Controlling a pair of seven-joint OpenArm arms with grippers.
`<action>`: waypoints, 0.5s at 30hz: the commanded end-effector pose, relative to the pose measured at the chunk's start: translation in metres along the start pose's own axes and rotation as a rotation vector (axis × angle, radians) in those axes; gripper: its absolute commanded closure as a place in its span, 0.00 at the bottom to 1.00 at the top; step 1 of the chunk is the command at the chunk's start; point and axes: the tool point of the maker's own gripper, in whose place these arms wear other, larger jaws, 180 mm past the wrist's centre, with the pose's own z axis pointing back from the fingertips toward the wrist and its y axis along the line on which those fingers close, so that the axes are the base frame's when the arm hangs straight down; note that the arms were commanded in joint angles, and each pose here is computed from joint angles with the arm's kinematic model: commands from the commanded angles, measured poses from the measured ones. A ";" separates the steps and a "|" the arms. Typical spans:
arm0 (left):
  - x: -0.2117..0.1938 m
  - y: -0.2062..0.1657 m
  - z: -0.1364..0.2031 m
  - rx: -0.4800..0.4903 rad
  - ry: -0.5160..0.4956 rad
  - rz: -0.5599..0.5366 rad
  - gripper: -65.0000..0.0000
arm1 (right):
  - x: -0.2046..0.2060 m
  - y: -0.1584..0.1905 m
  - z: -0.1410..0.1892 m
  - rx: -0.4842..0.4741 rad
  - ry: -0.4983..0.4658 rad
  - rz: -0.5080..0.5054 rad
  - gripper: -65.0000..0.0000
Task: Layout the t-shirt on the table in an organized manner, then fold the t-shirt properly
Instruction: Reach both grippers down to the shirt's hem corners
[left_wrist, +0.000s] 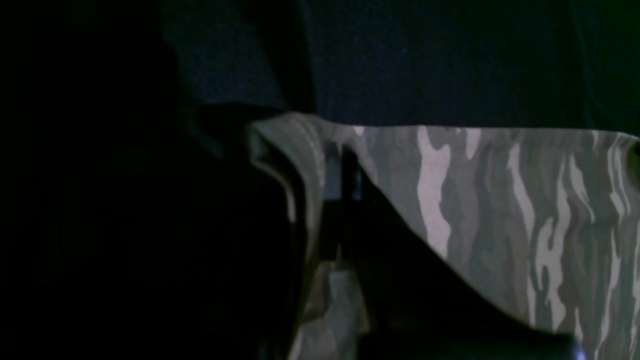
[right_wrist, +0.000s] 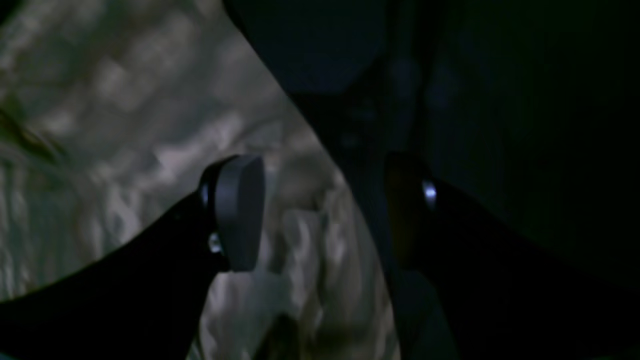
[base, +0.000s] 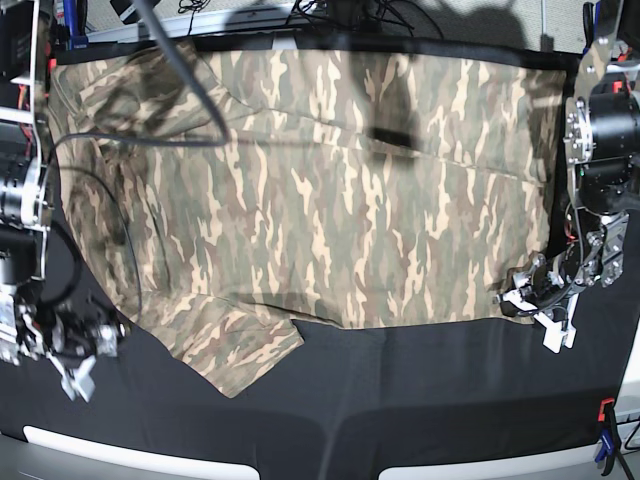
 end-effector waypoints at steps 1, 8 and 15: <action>-0.005 0.002 0.001 0.013 0.054 -0.020 1.00 | 0.020 -0.010 0.012 -0.010 -0.050 -0.010 0.47; -0.004 0.002 0.001 0.013 0.049 -0.021 1.00 | -0.017 -0.026 0.006 -0.040 0.034 -0.018 0.47; -0.001 0.002 0.001 0.012 0.034 -0.020 1.00 | -0.044 -0.017 -0.007 -0.023 0.084 -0.009 0.47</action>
